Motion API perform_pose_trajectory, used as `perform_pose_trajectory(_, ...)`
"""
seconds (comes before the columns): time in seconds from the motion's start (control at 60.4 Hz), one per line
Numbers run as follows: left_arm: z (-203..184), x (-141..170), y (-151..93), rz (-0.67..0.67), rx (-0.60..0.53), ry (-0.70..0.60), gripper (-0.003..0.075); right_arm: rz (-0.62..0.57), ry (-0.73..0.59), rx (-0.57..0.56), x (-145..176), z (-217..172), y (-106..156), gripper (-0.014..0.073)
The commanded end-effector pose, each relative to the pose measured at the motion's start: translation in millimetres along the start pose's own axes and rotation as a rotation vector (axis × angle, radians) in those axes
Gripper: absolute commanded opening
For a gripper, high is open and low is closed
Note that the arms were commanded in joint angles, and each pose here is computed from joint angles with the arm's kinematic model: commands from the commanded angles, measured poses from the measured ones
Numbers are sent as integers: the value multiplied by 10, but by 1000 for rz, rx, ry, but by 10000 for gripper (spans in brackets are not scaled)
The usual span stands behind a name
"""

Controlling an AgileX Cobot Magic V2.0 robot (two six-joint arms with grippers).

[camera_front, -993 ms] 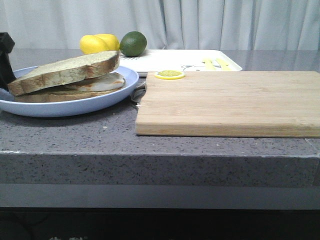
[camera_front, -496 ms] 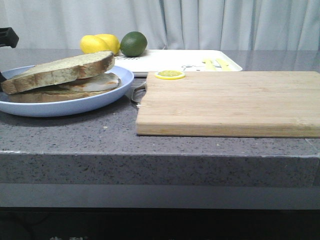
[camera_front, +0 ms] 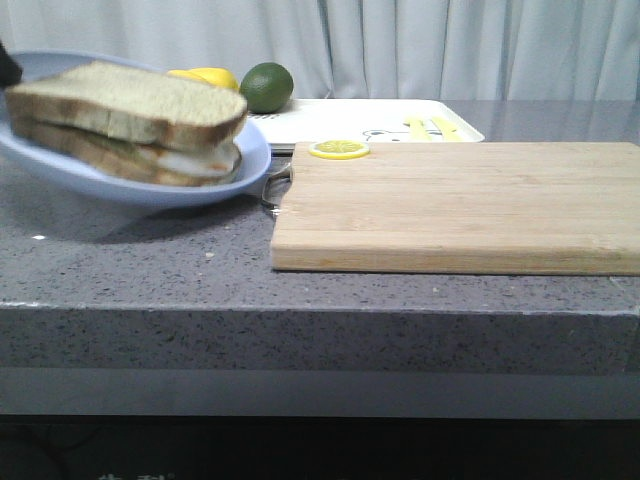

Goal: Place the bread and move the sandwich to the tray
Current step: 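Lift the plate with the left gripper and carry it onto the white tray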

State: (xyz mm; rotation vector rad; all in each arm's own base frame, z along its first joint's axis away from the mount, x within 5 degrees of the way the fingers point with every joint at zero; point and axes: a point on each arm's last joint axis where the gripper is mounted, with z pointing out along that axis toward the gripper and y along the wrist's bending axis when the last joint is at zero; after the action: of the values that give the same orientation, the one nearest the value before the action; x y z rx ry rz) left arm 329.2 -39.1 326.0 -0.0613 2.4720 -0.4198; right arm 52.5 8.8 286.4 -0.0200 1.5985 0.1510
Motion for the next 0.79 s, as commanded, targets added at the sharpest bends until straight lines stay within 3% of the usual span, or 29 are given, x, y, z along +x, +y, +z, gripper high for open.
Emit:
perform_pose_trajectory(0.0,-265,-272,-182,-53,101,-130,-20,3,-94,16,-152,-14,-6,-57)
perform_pose_trajectory(0.331,118,-823,-327,-79,227,-65,-20,3,-94,16,-152,-14,-6,-57)
perform_pose_trajectory(0.778,859,-1440,-505,-11,322,-152,-20,3,-94,16,-152,-14,-6,-57)
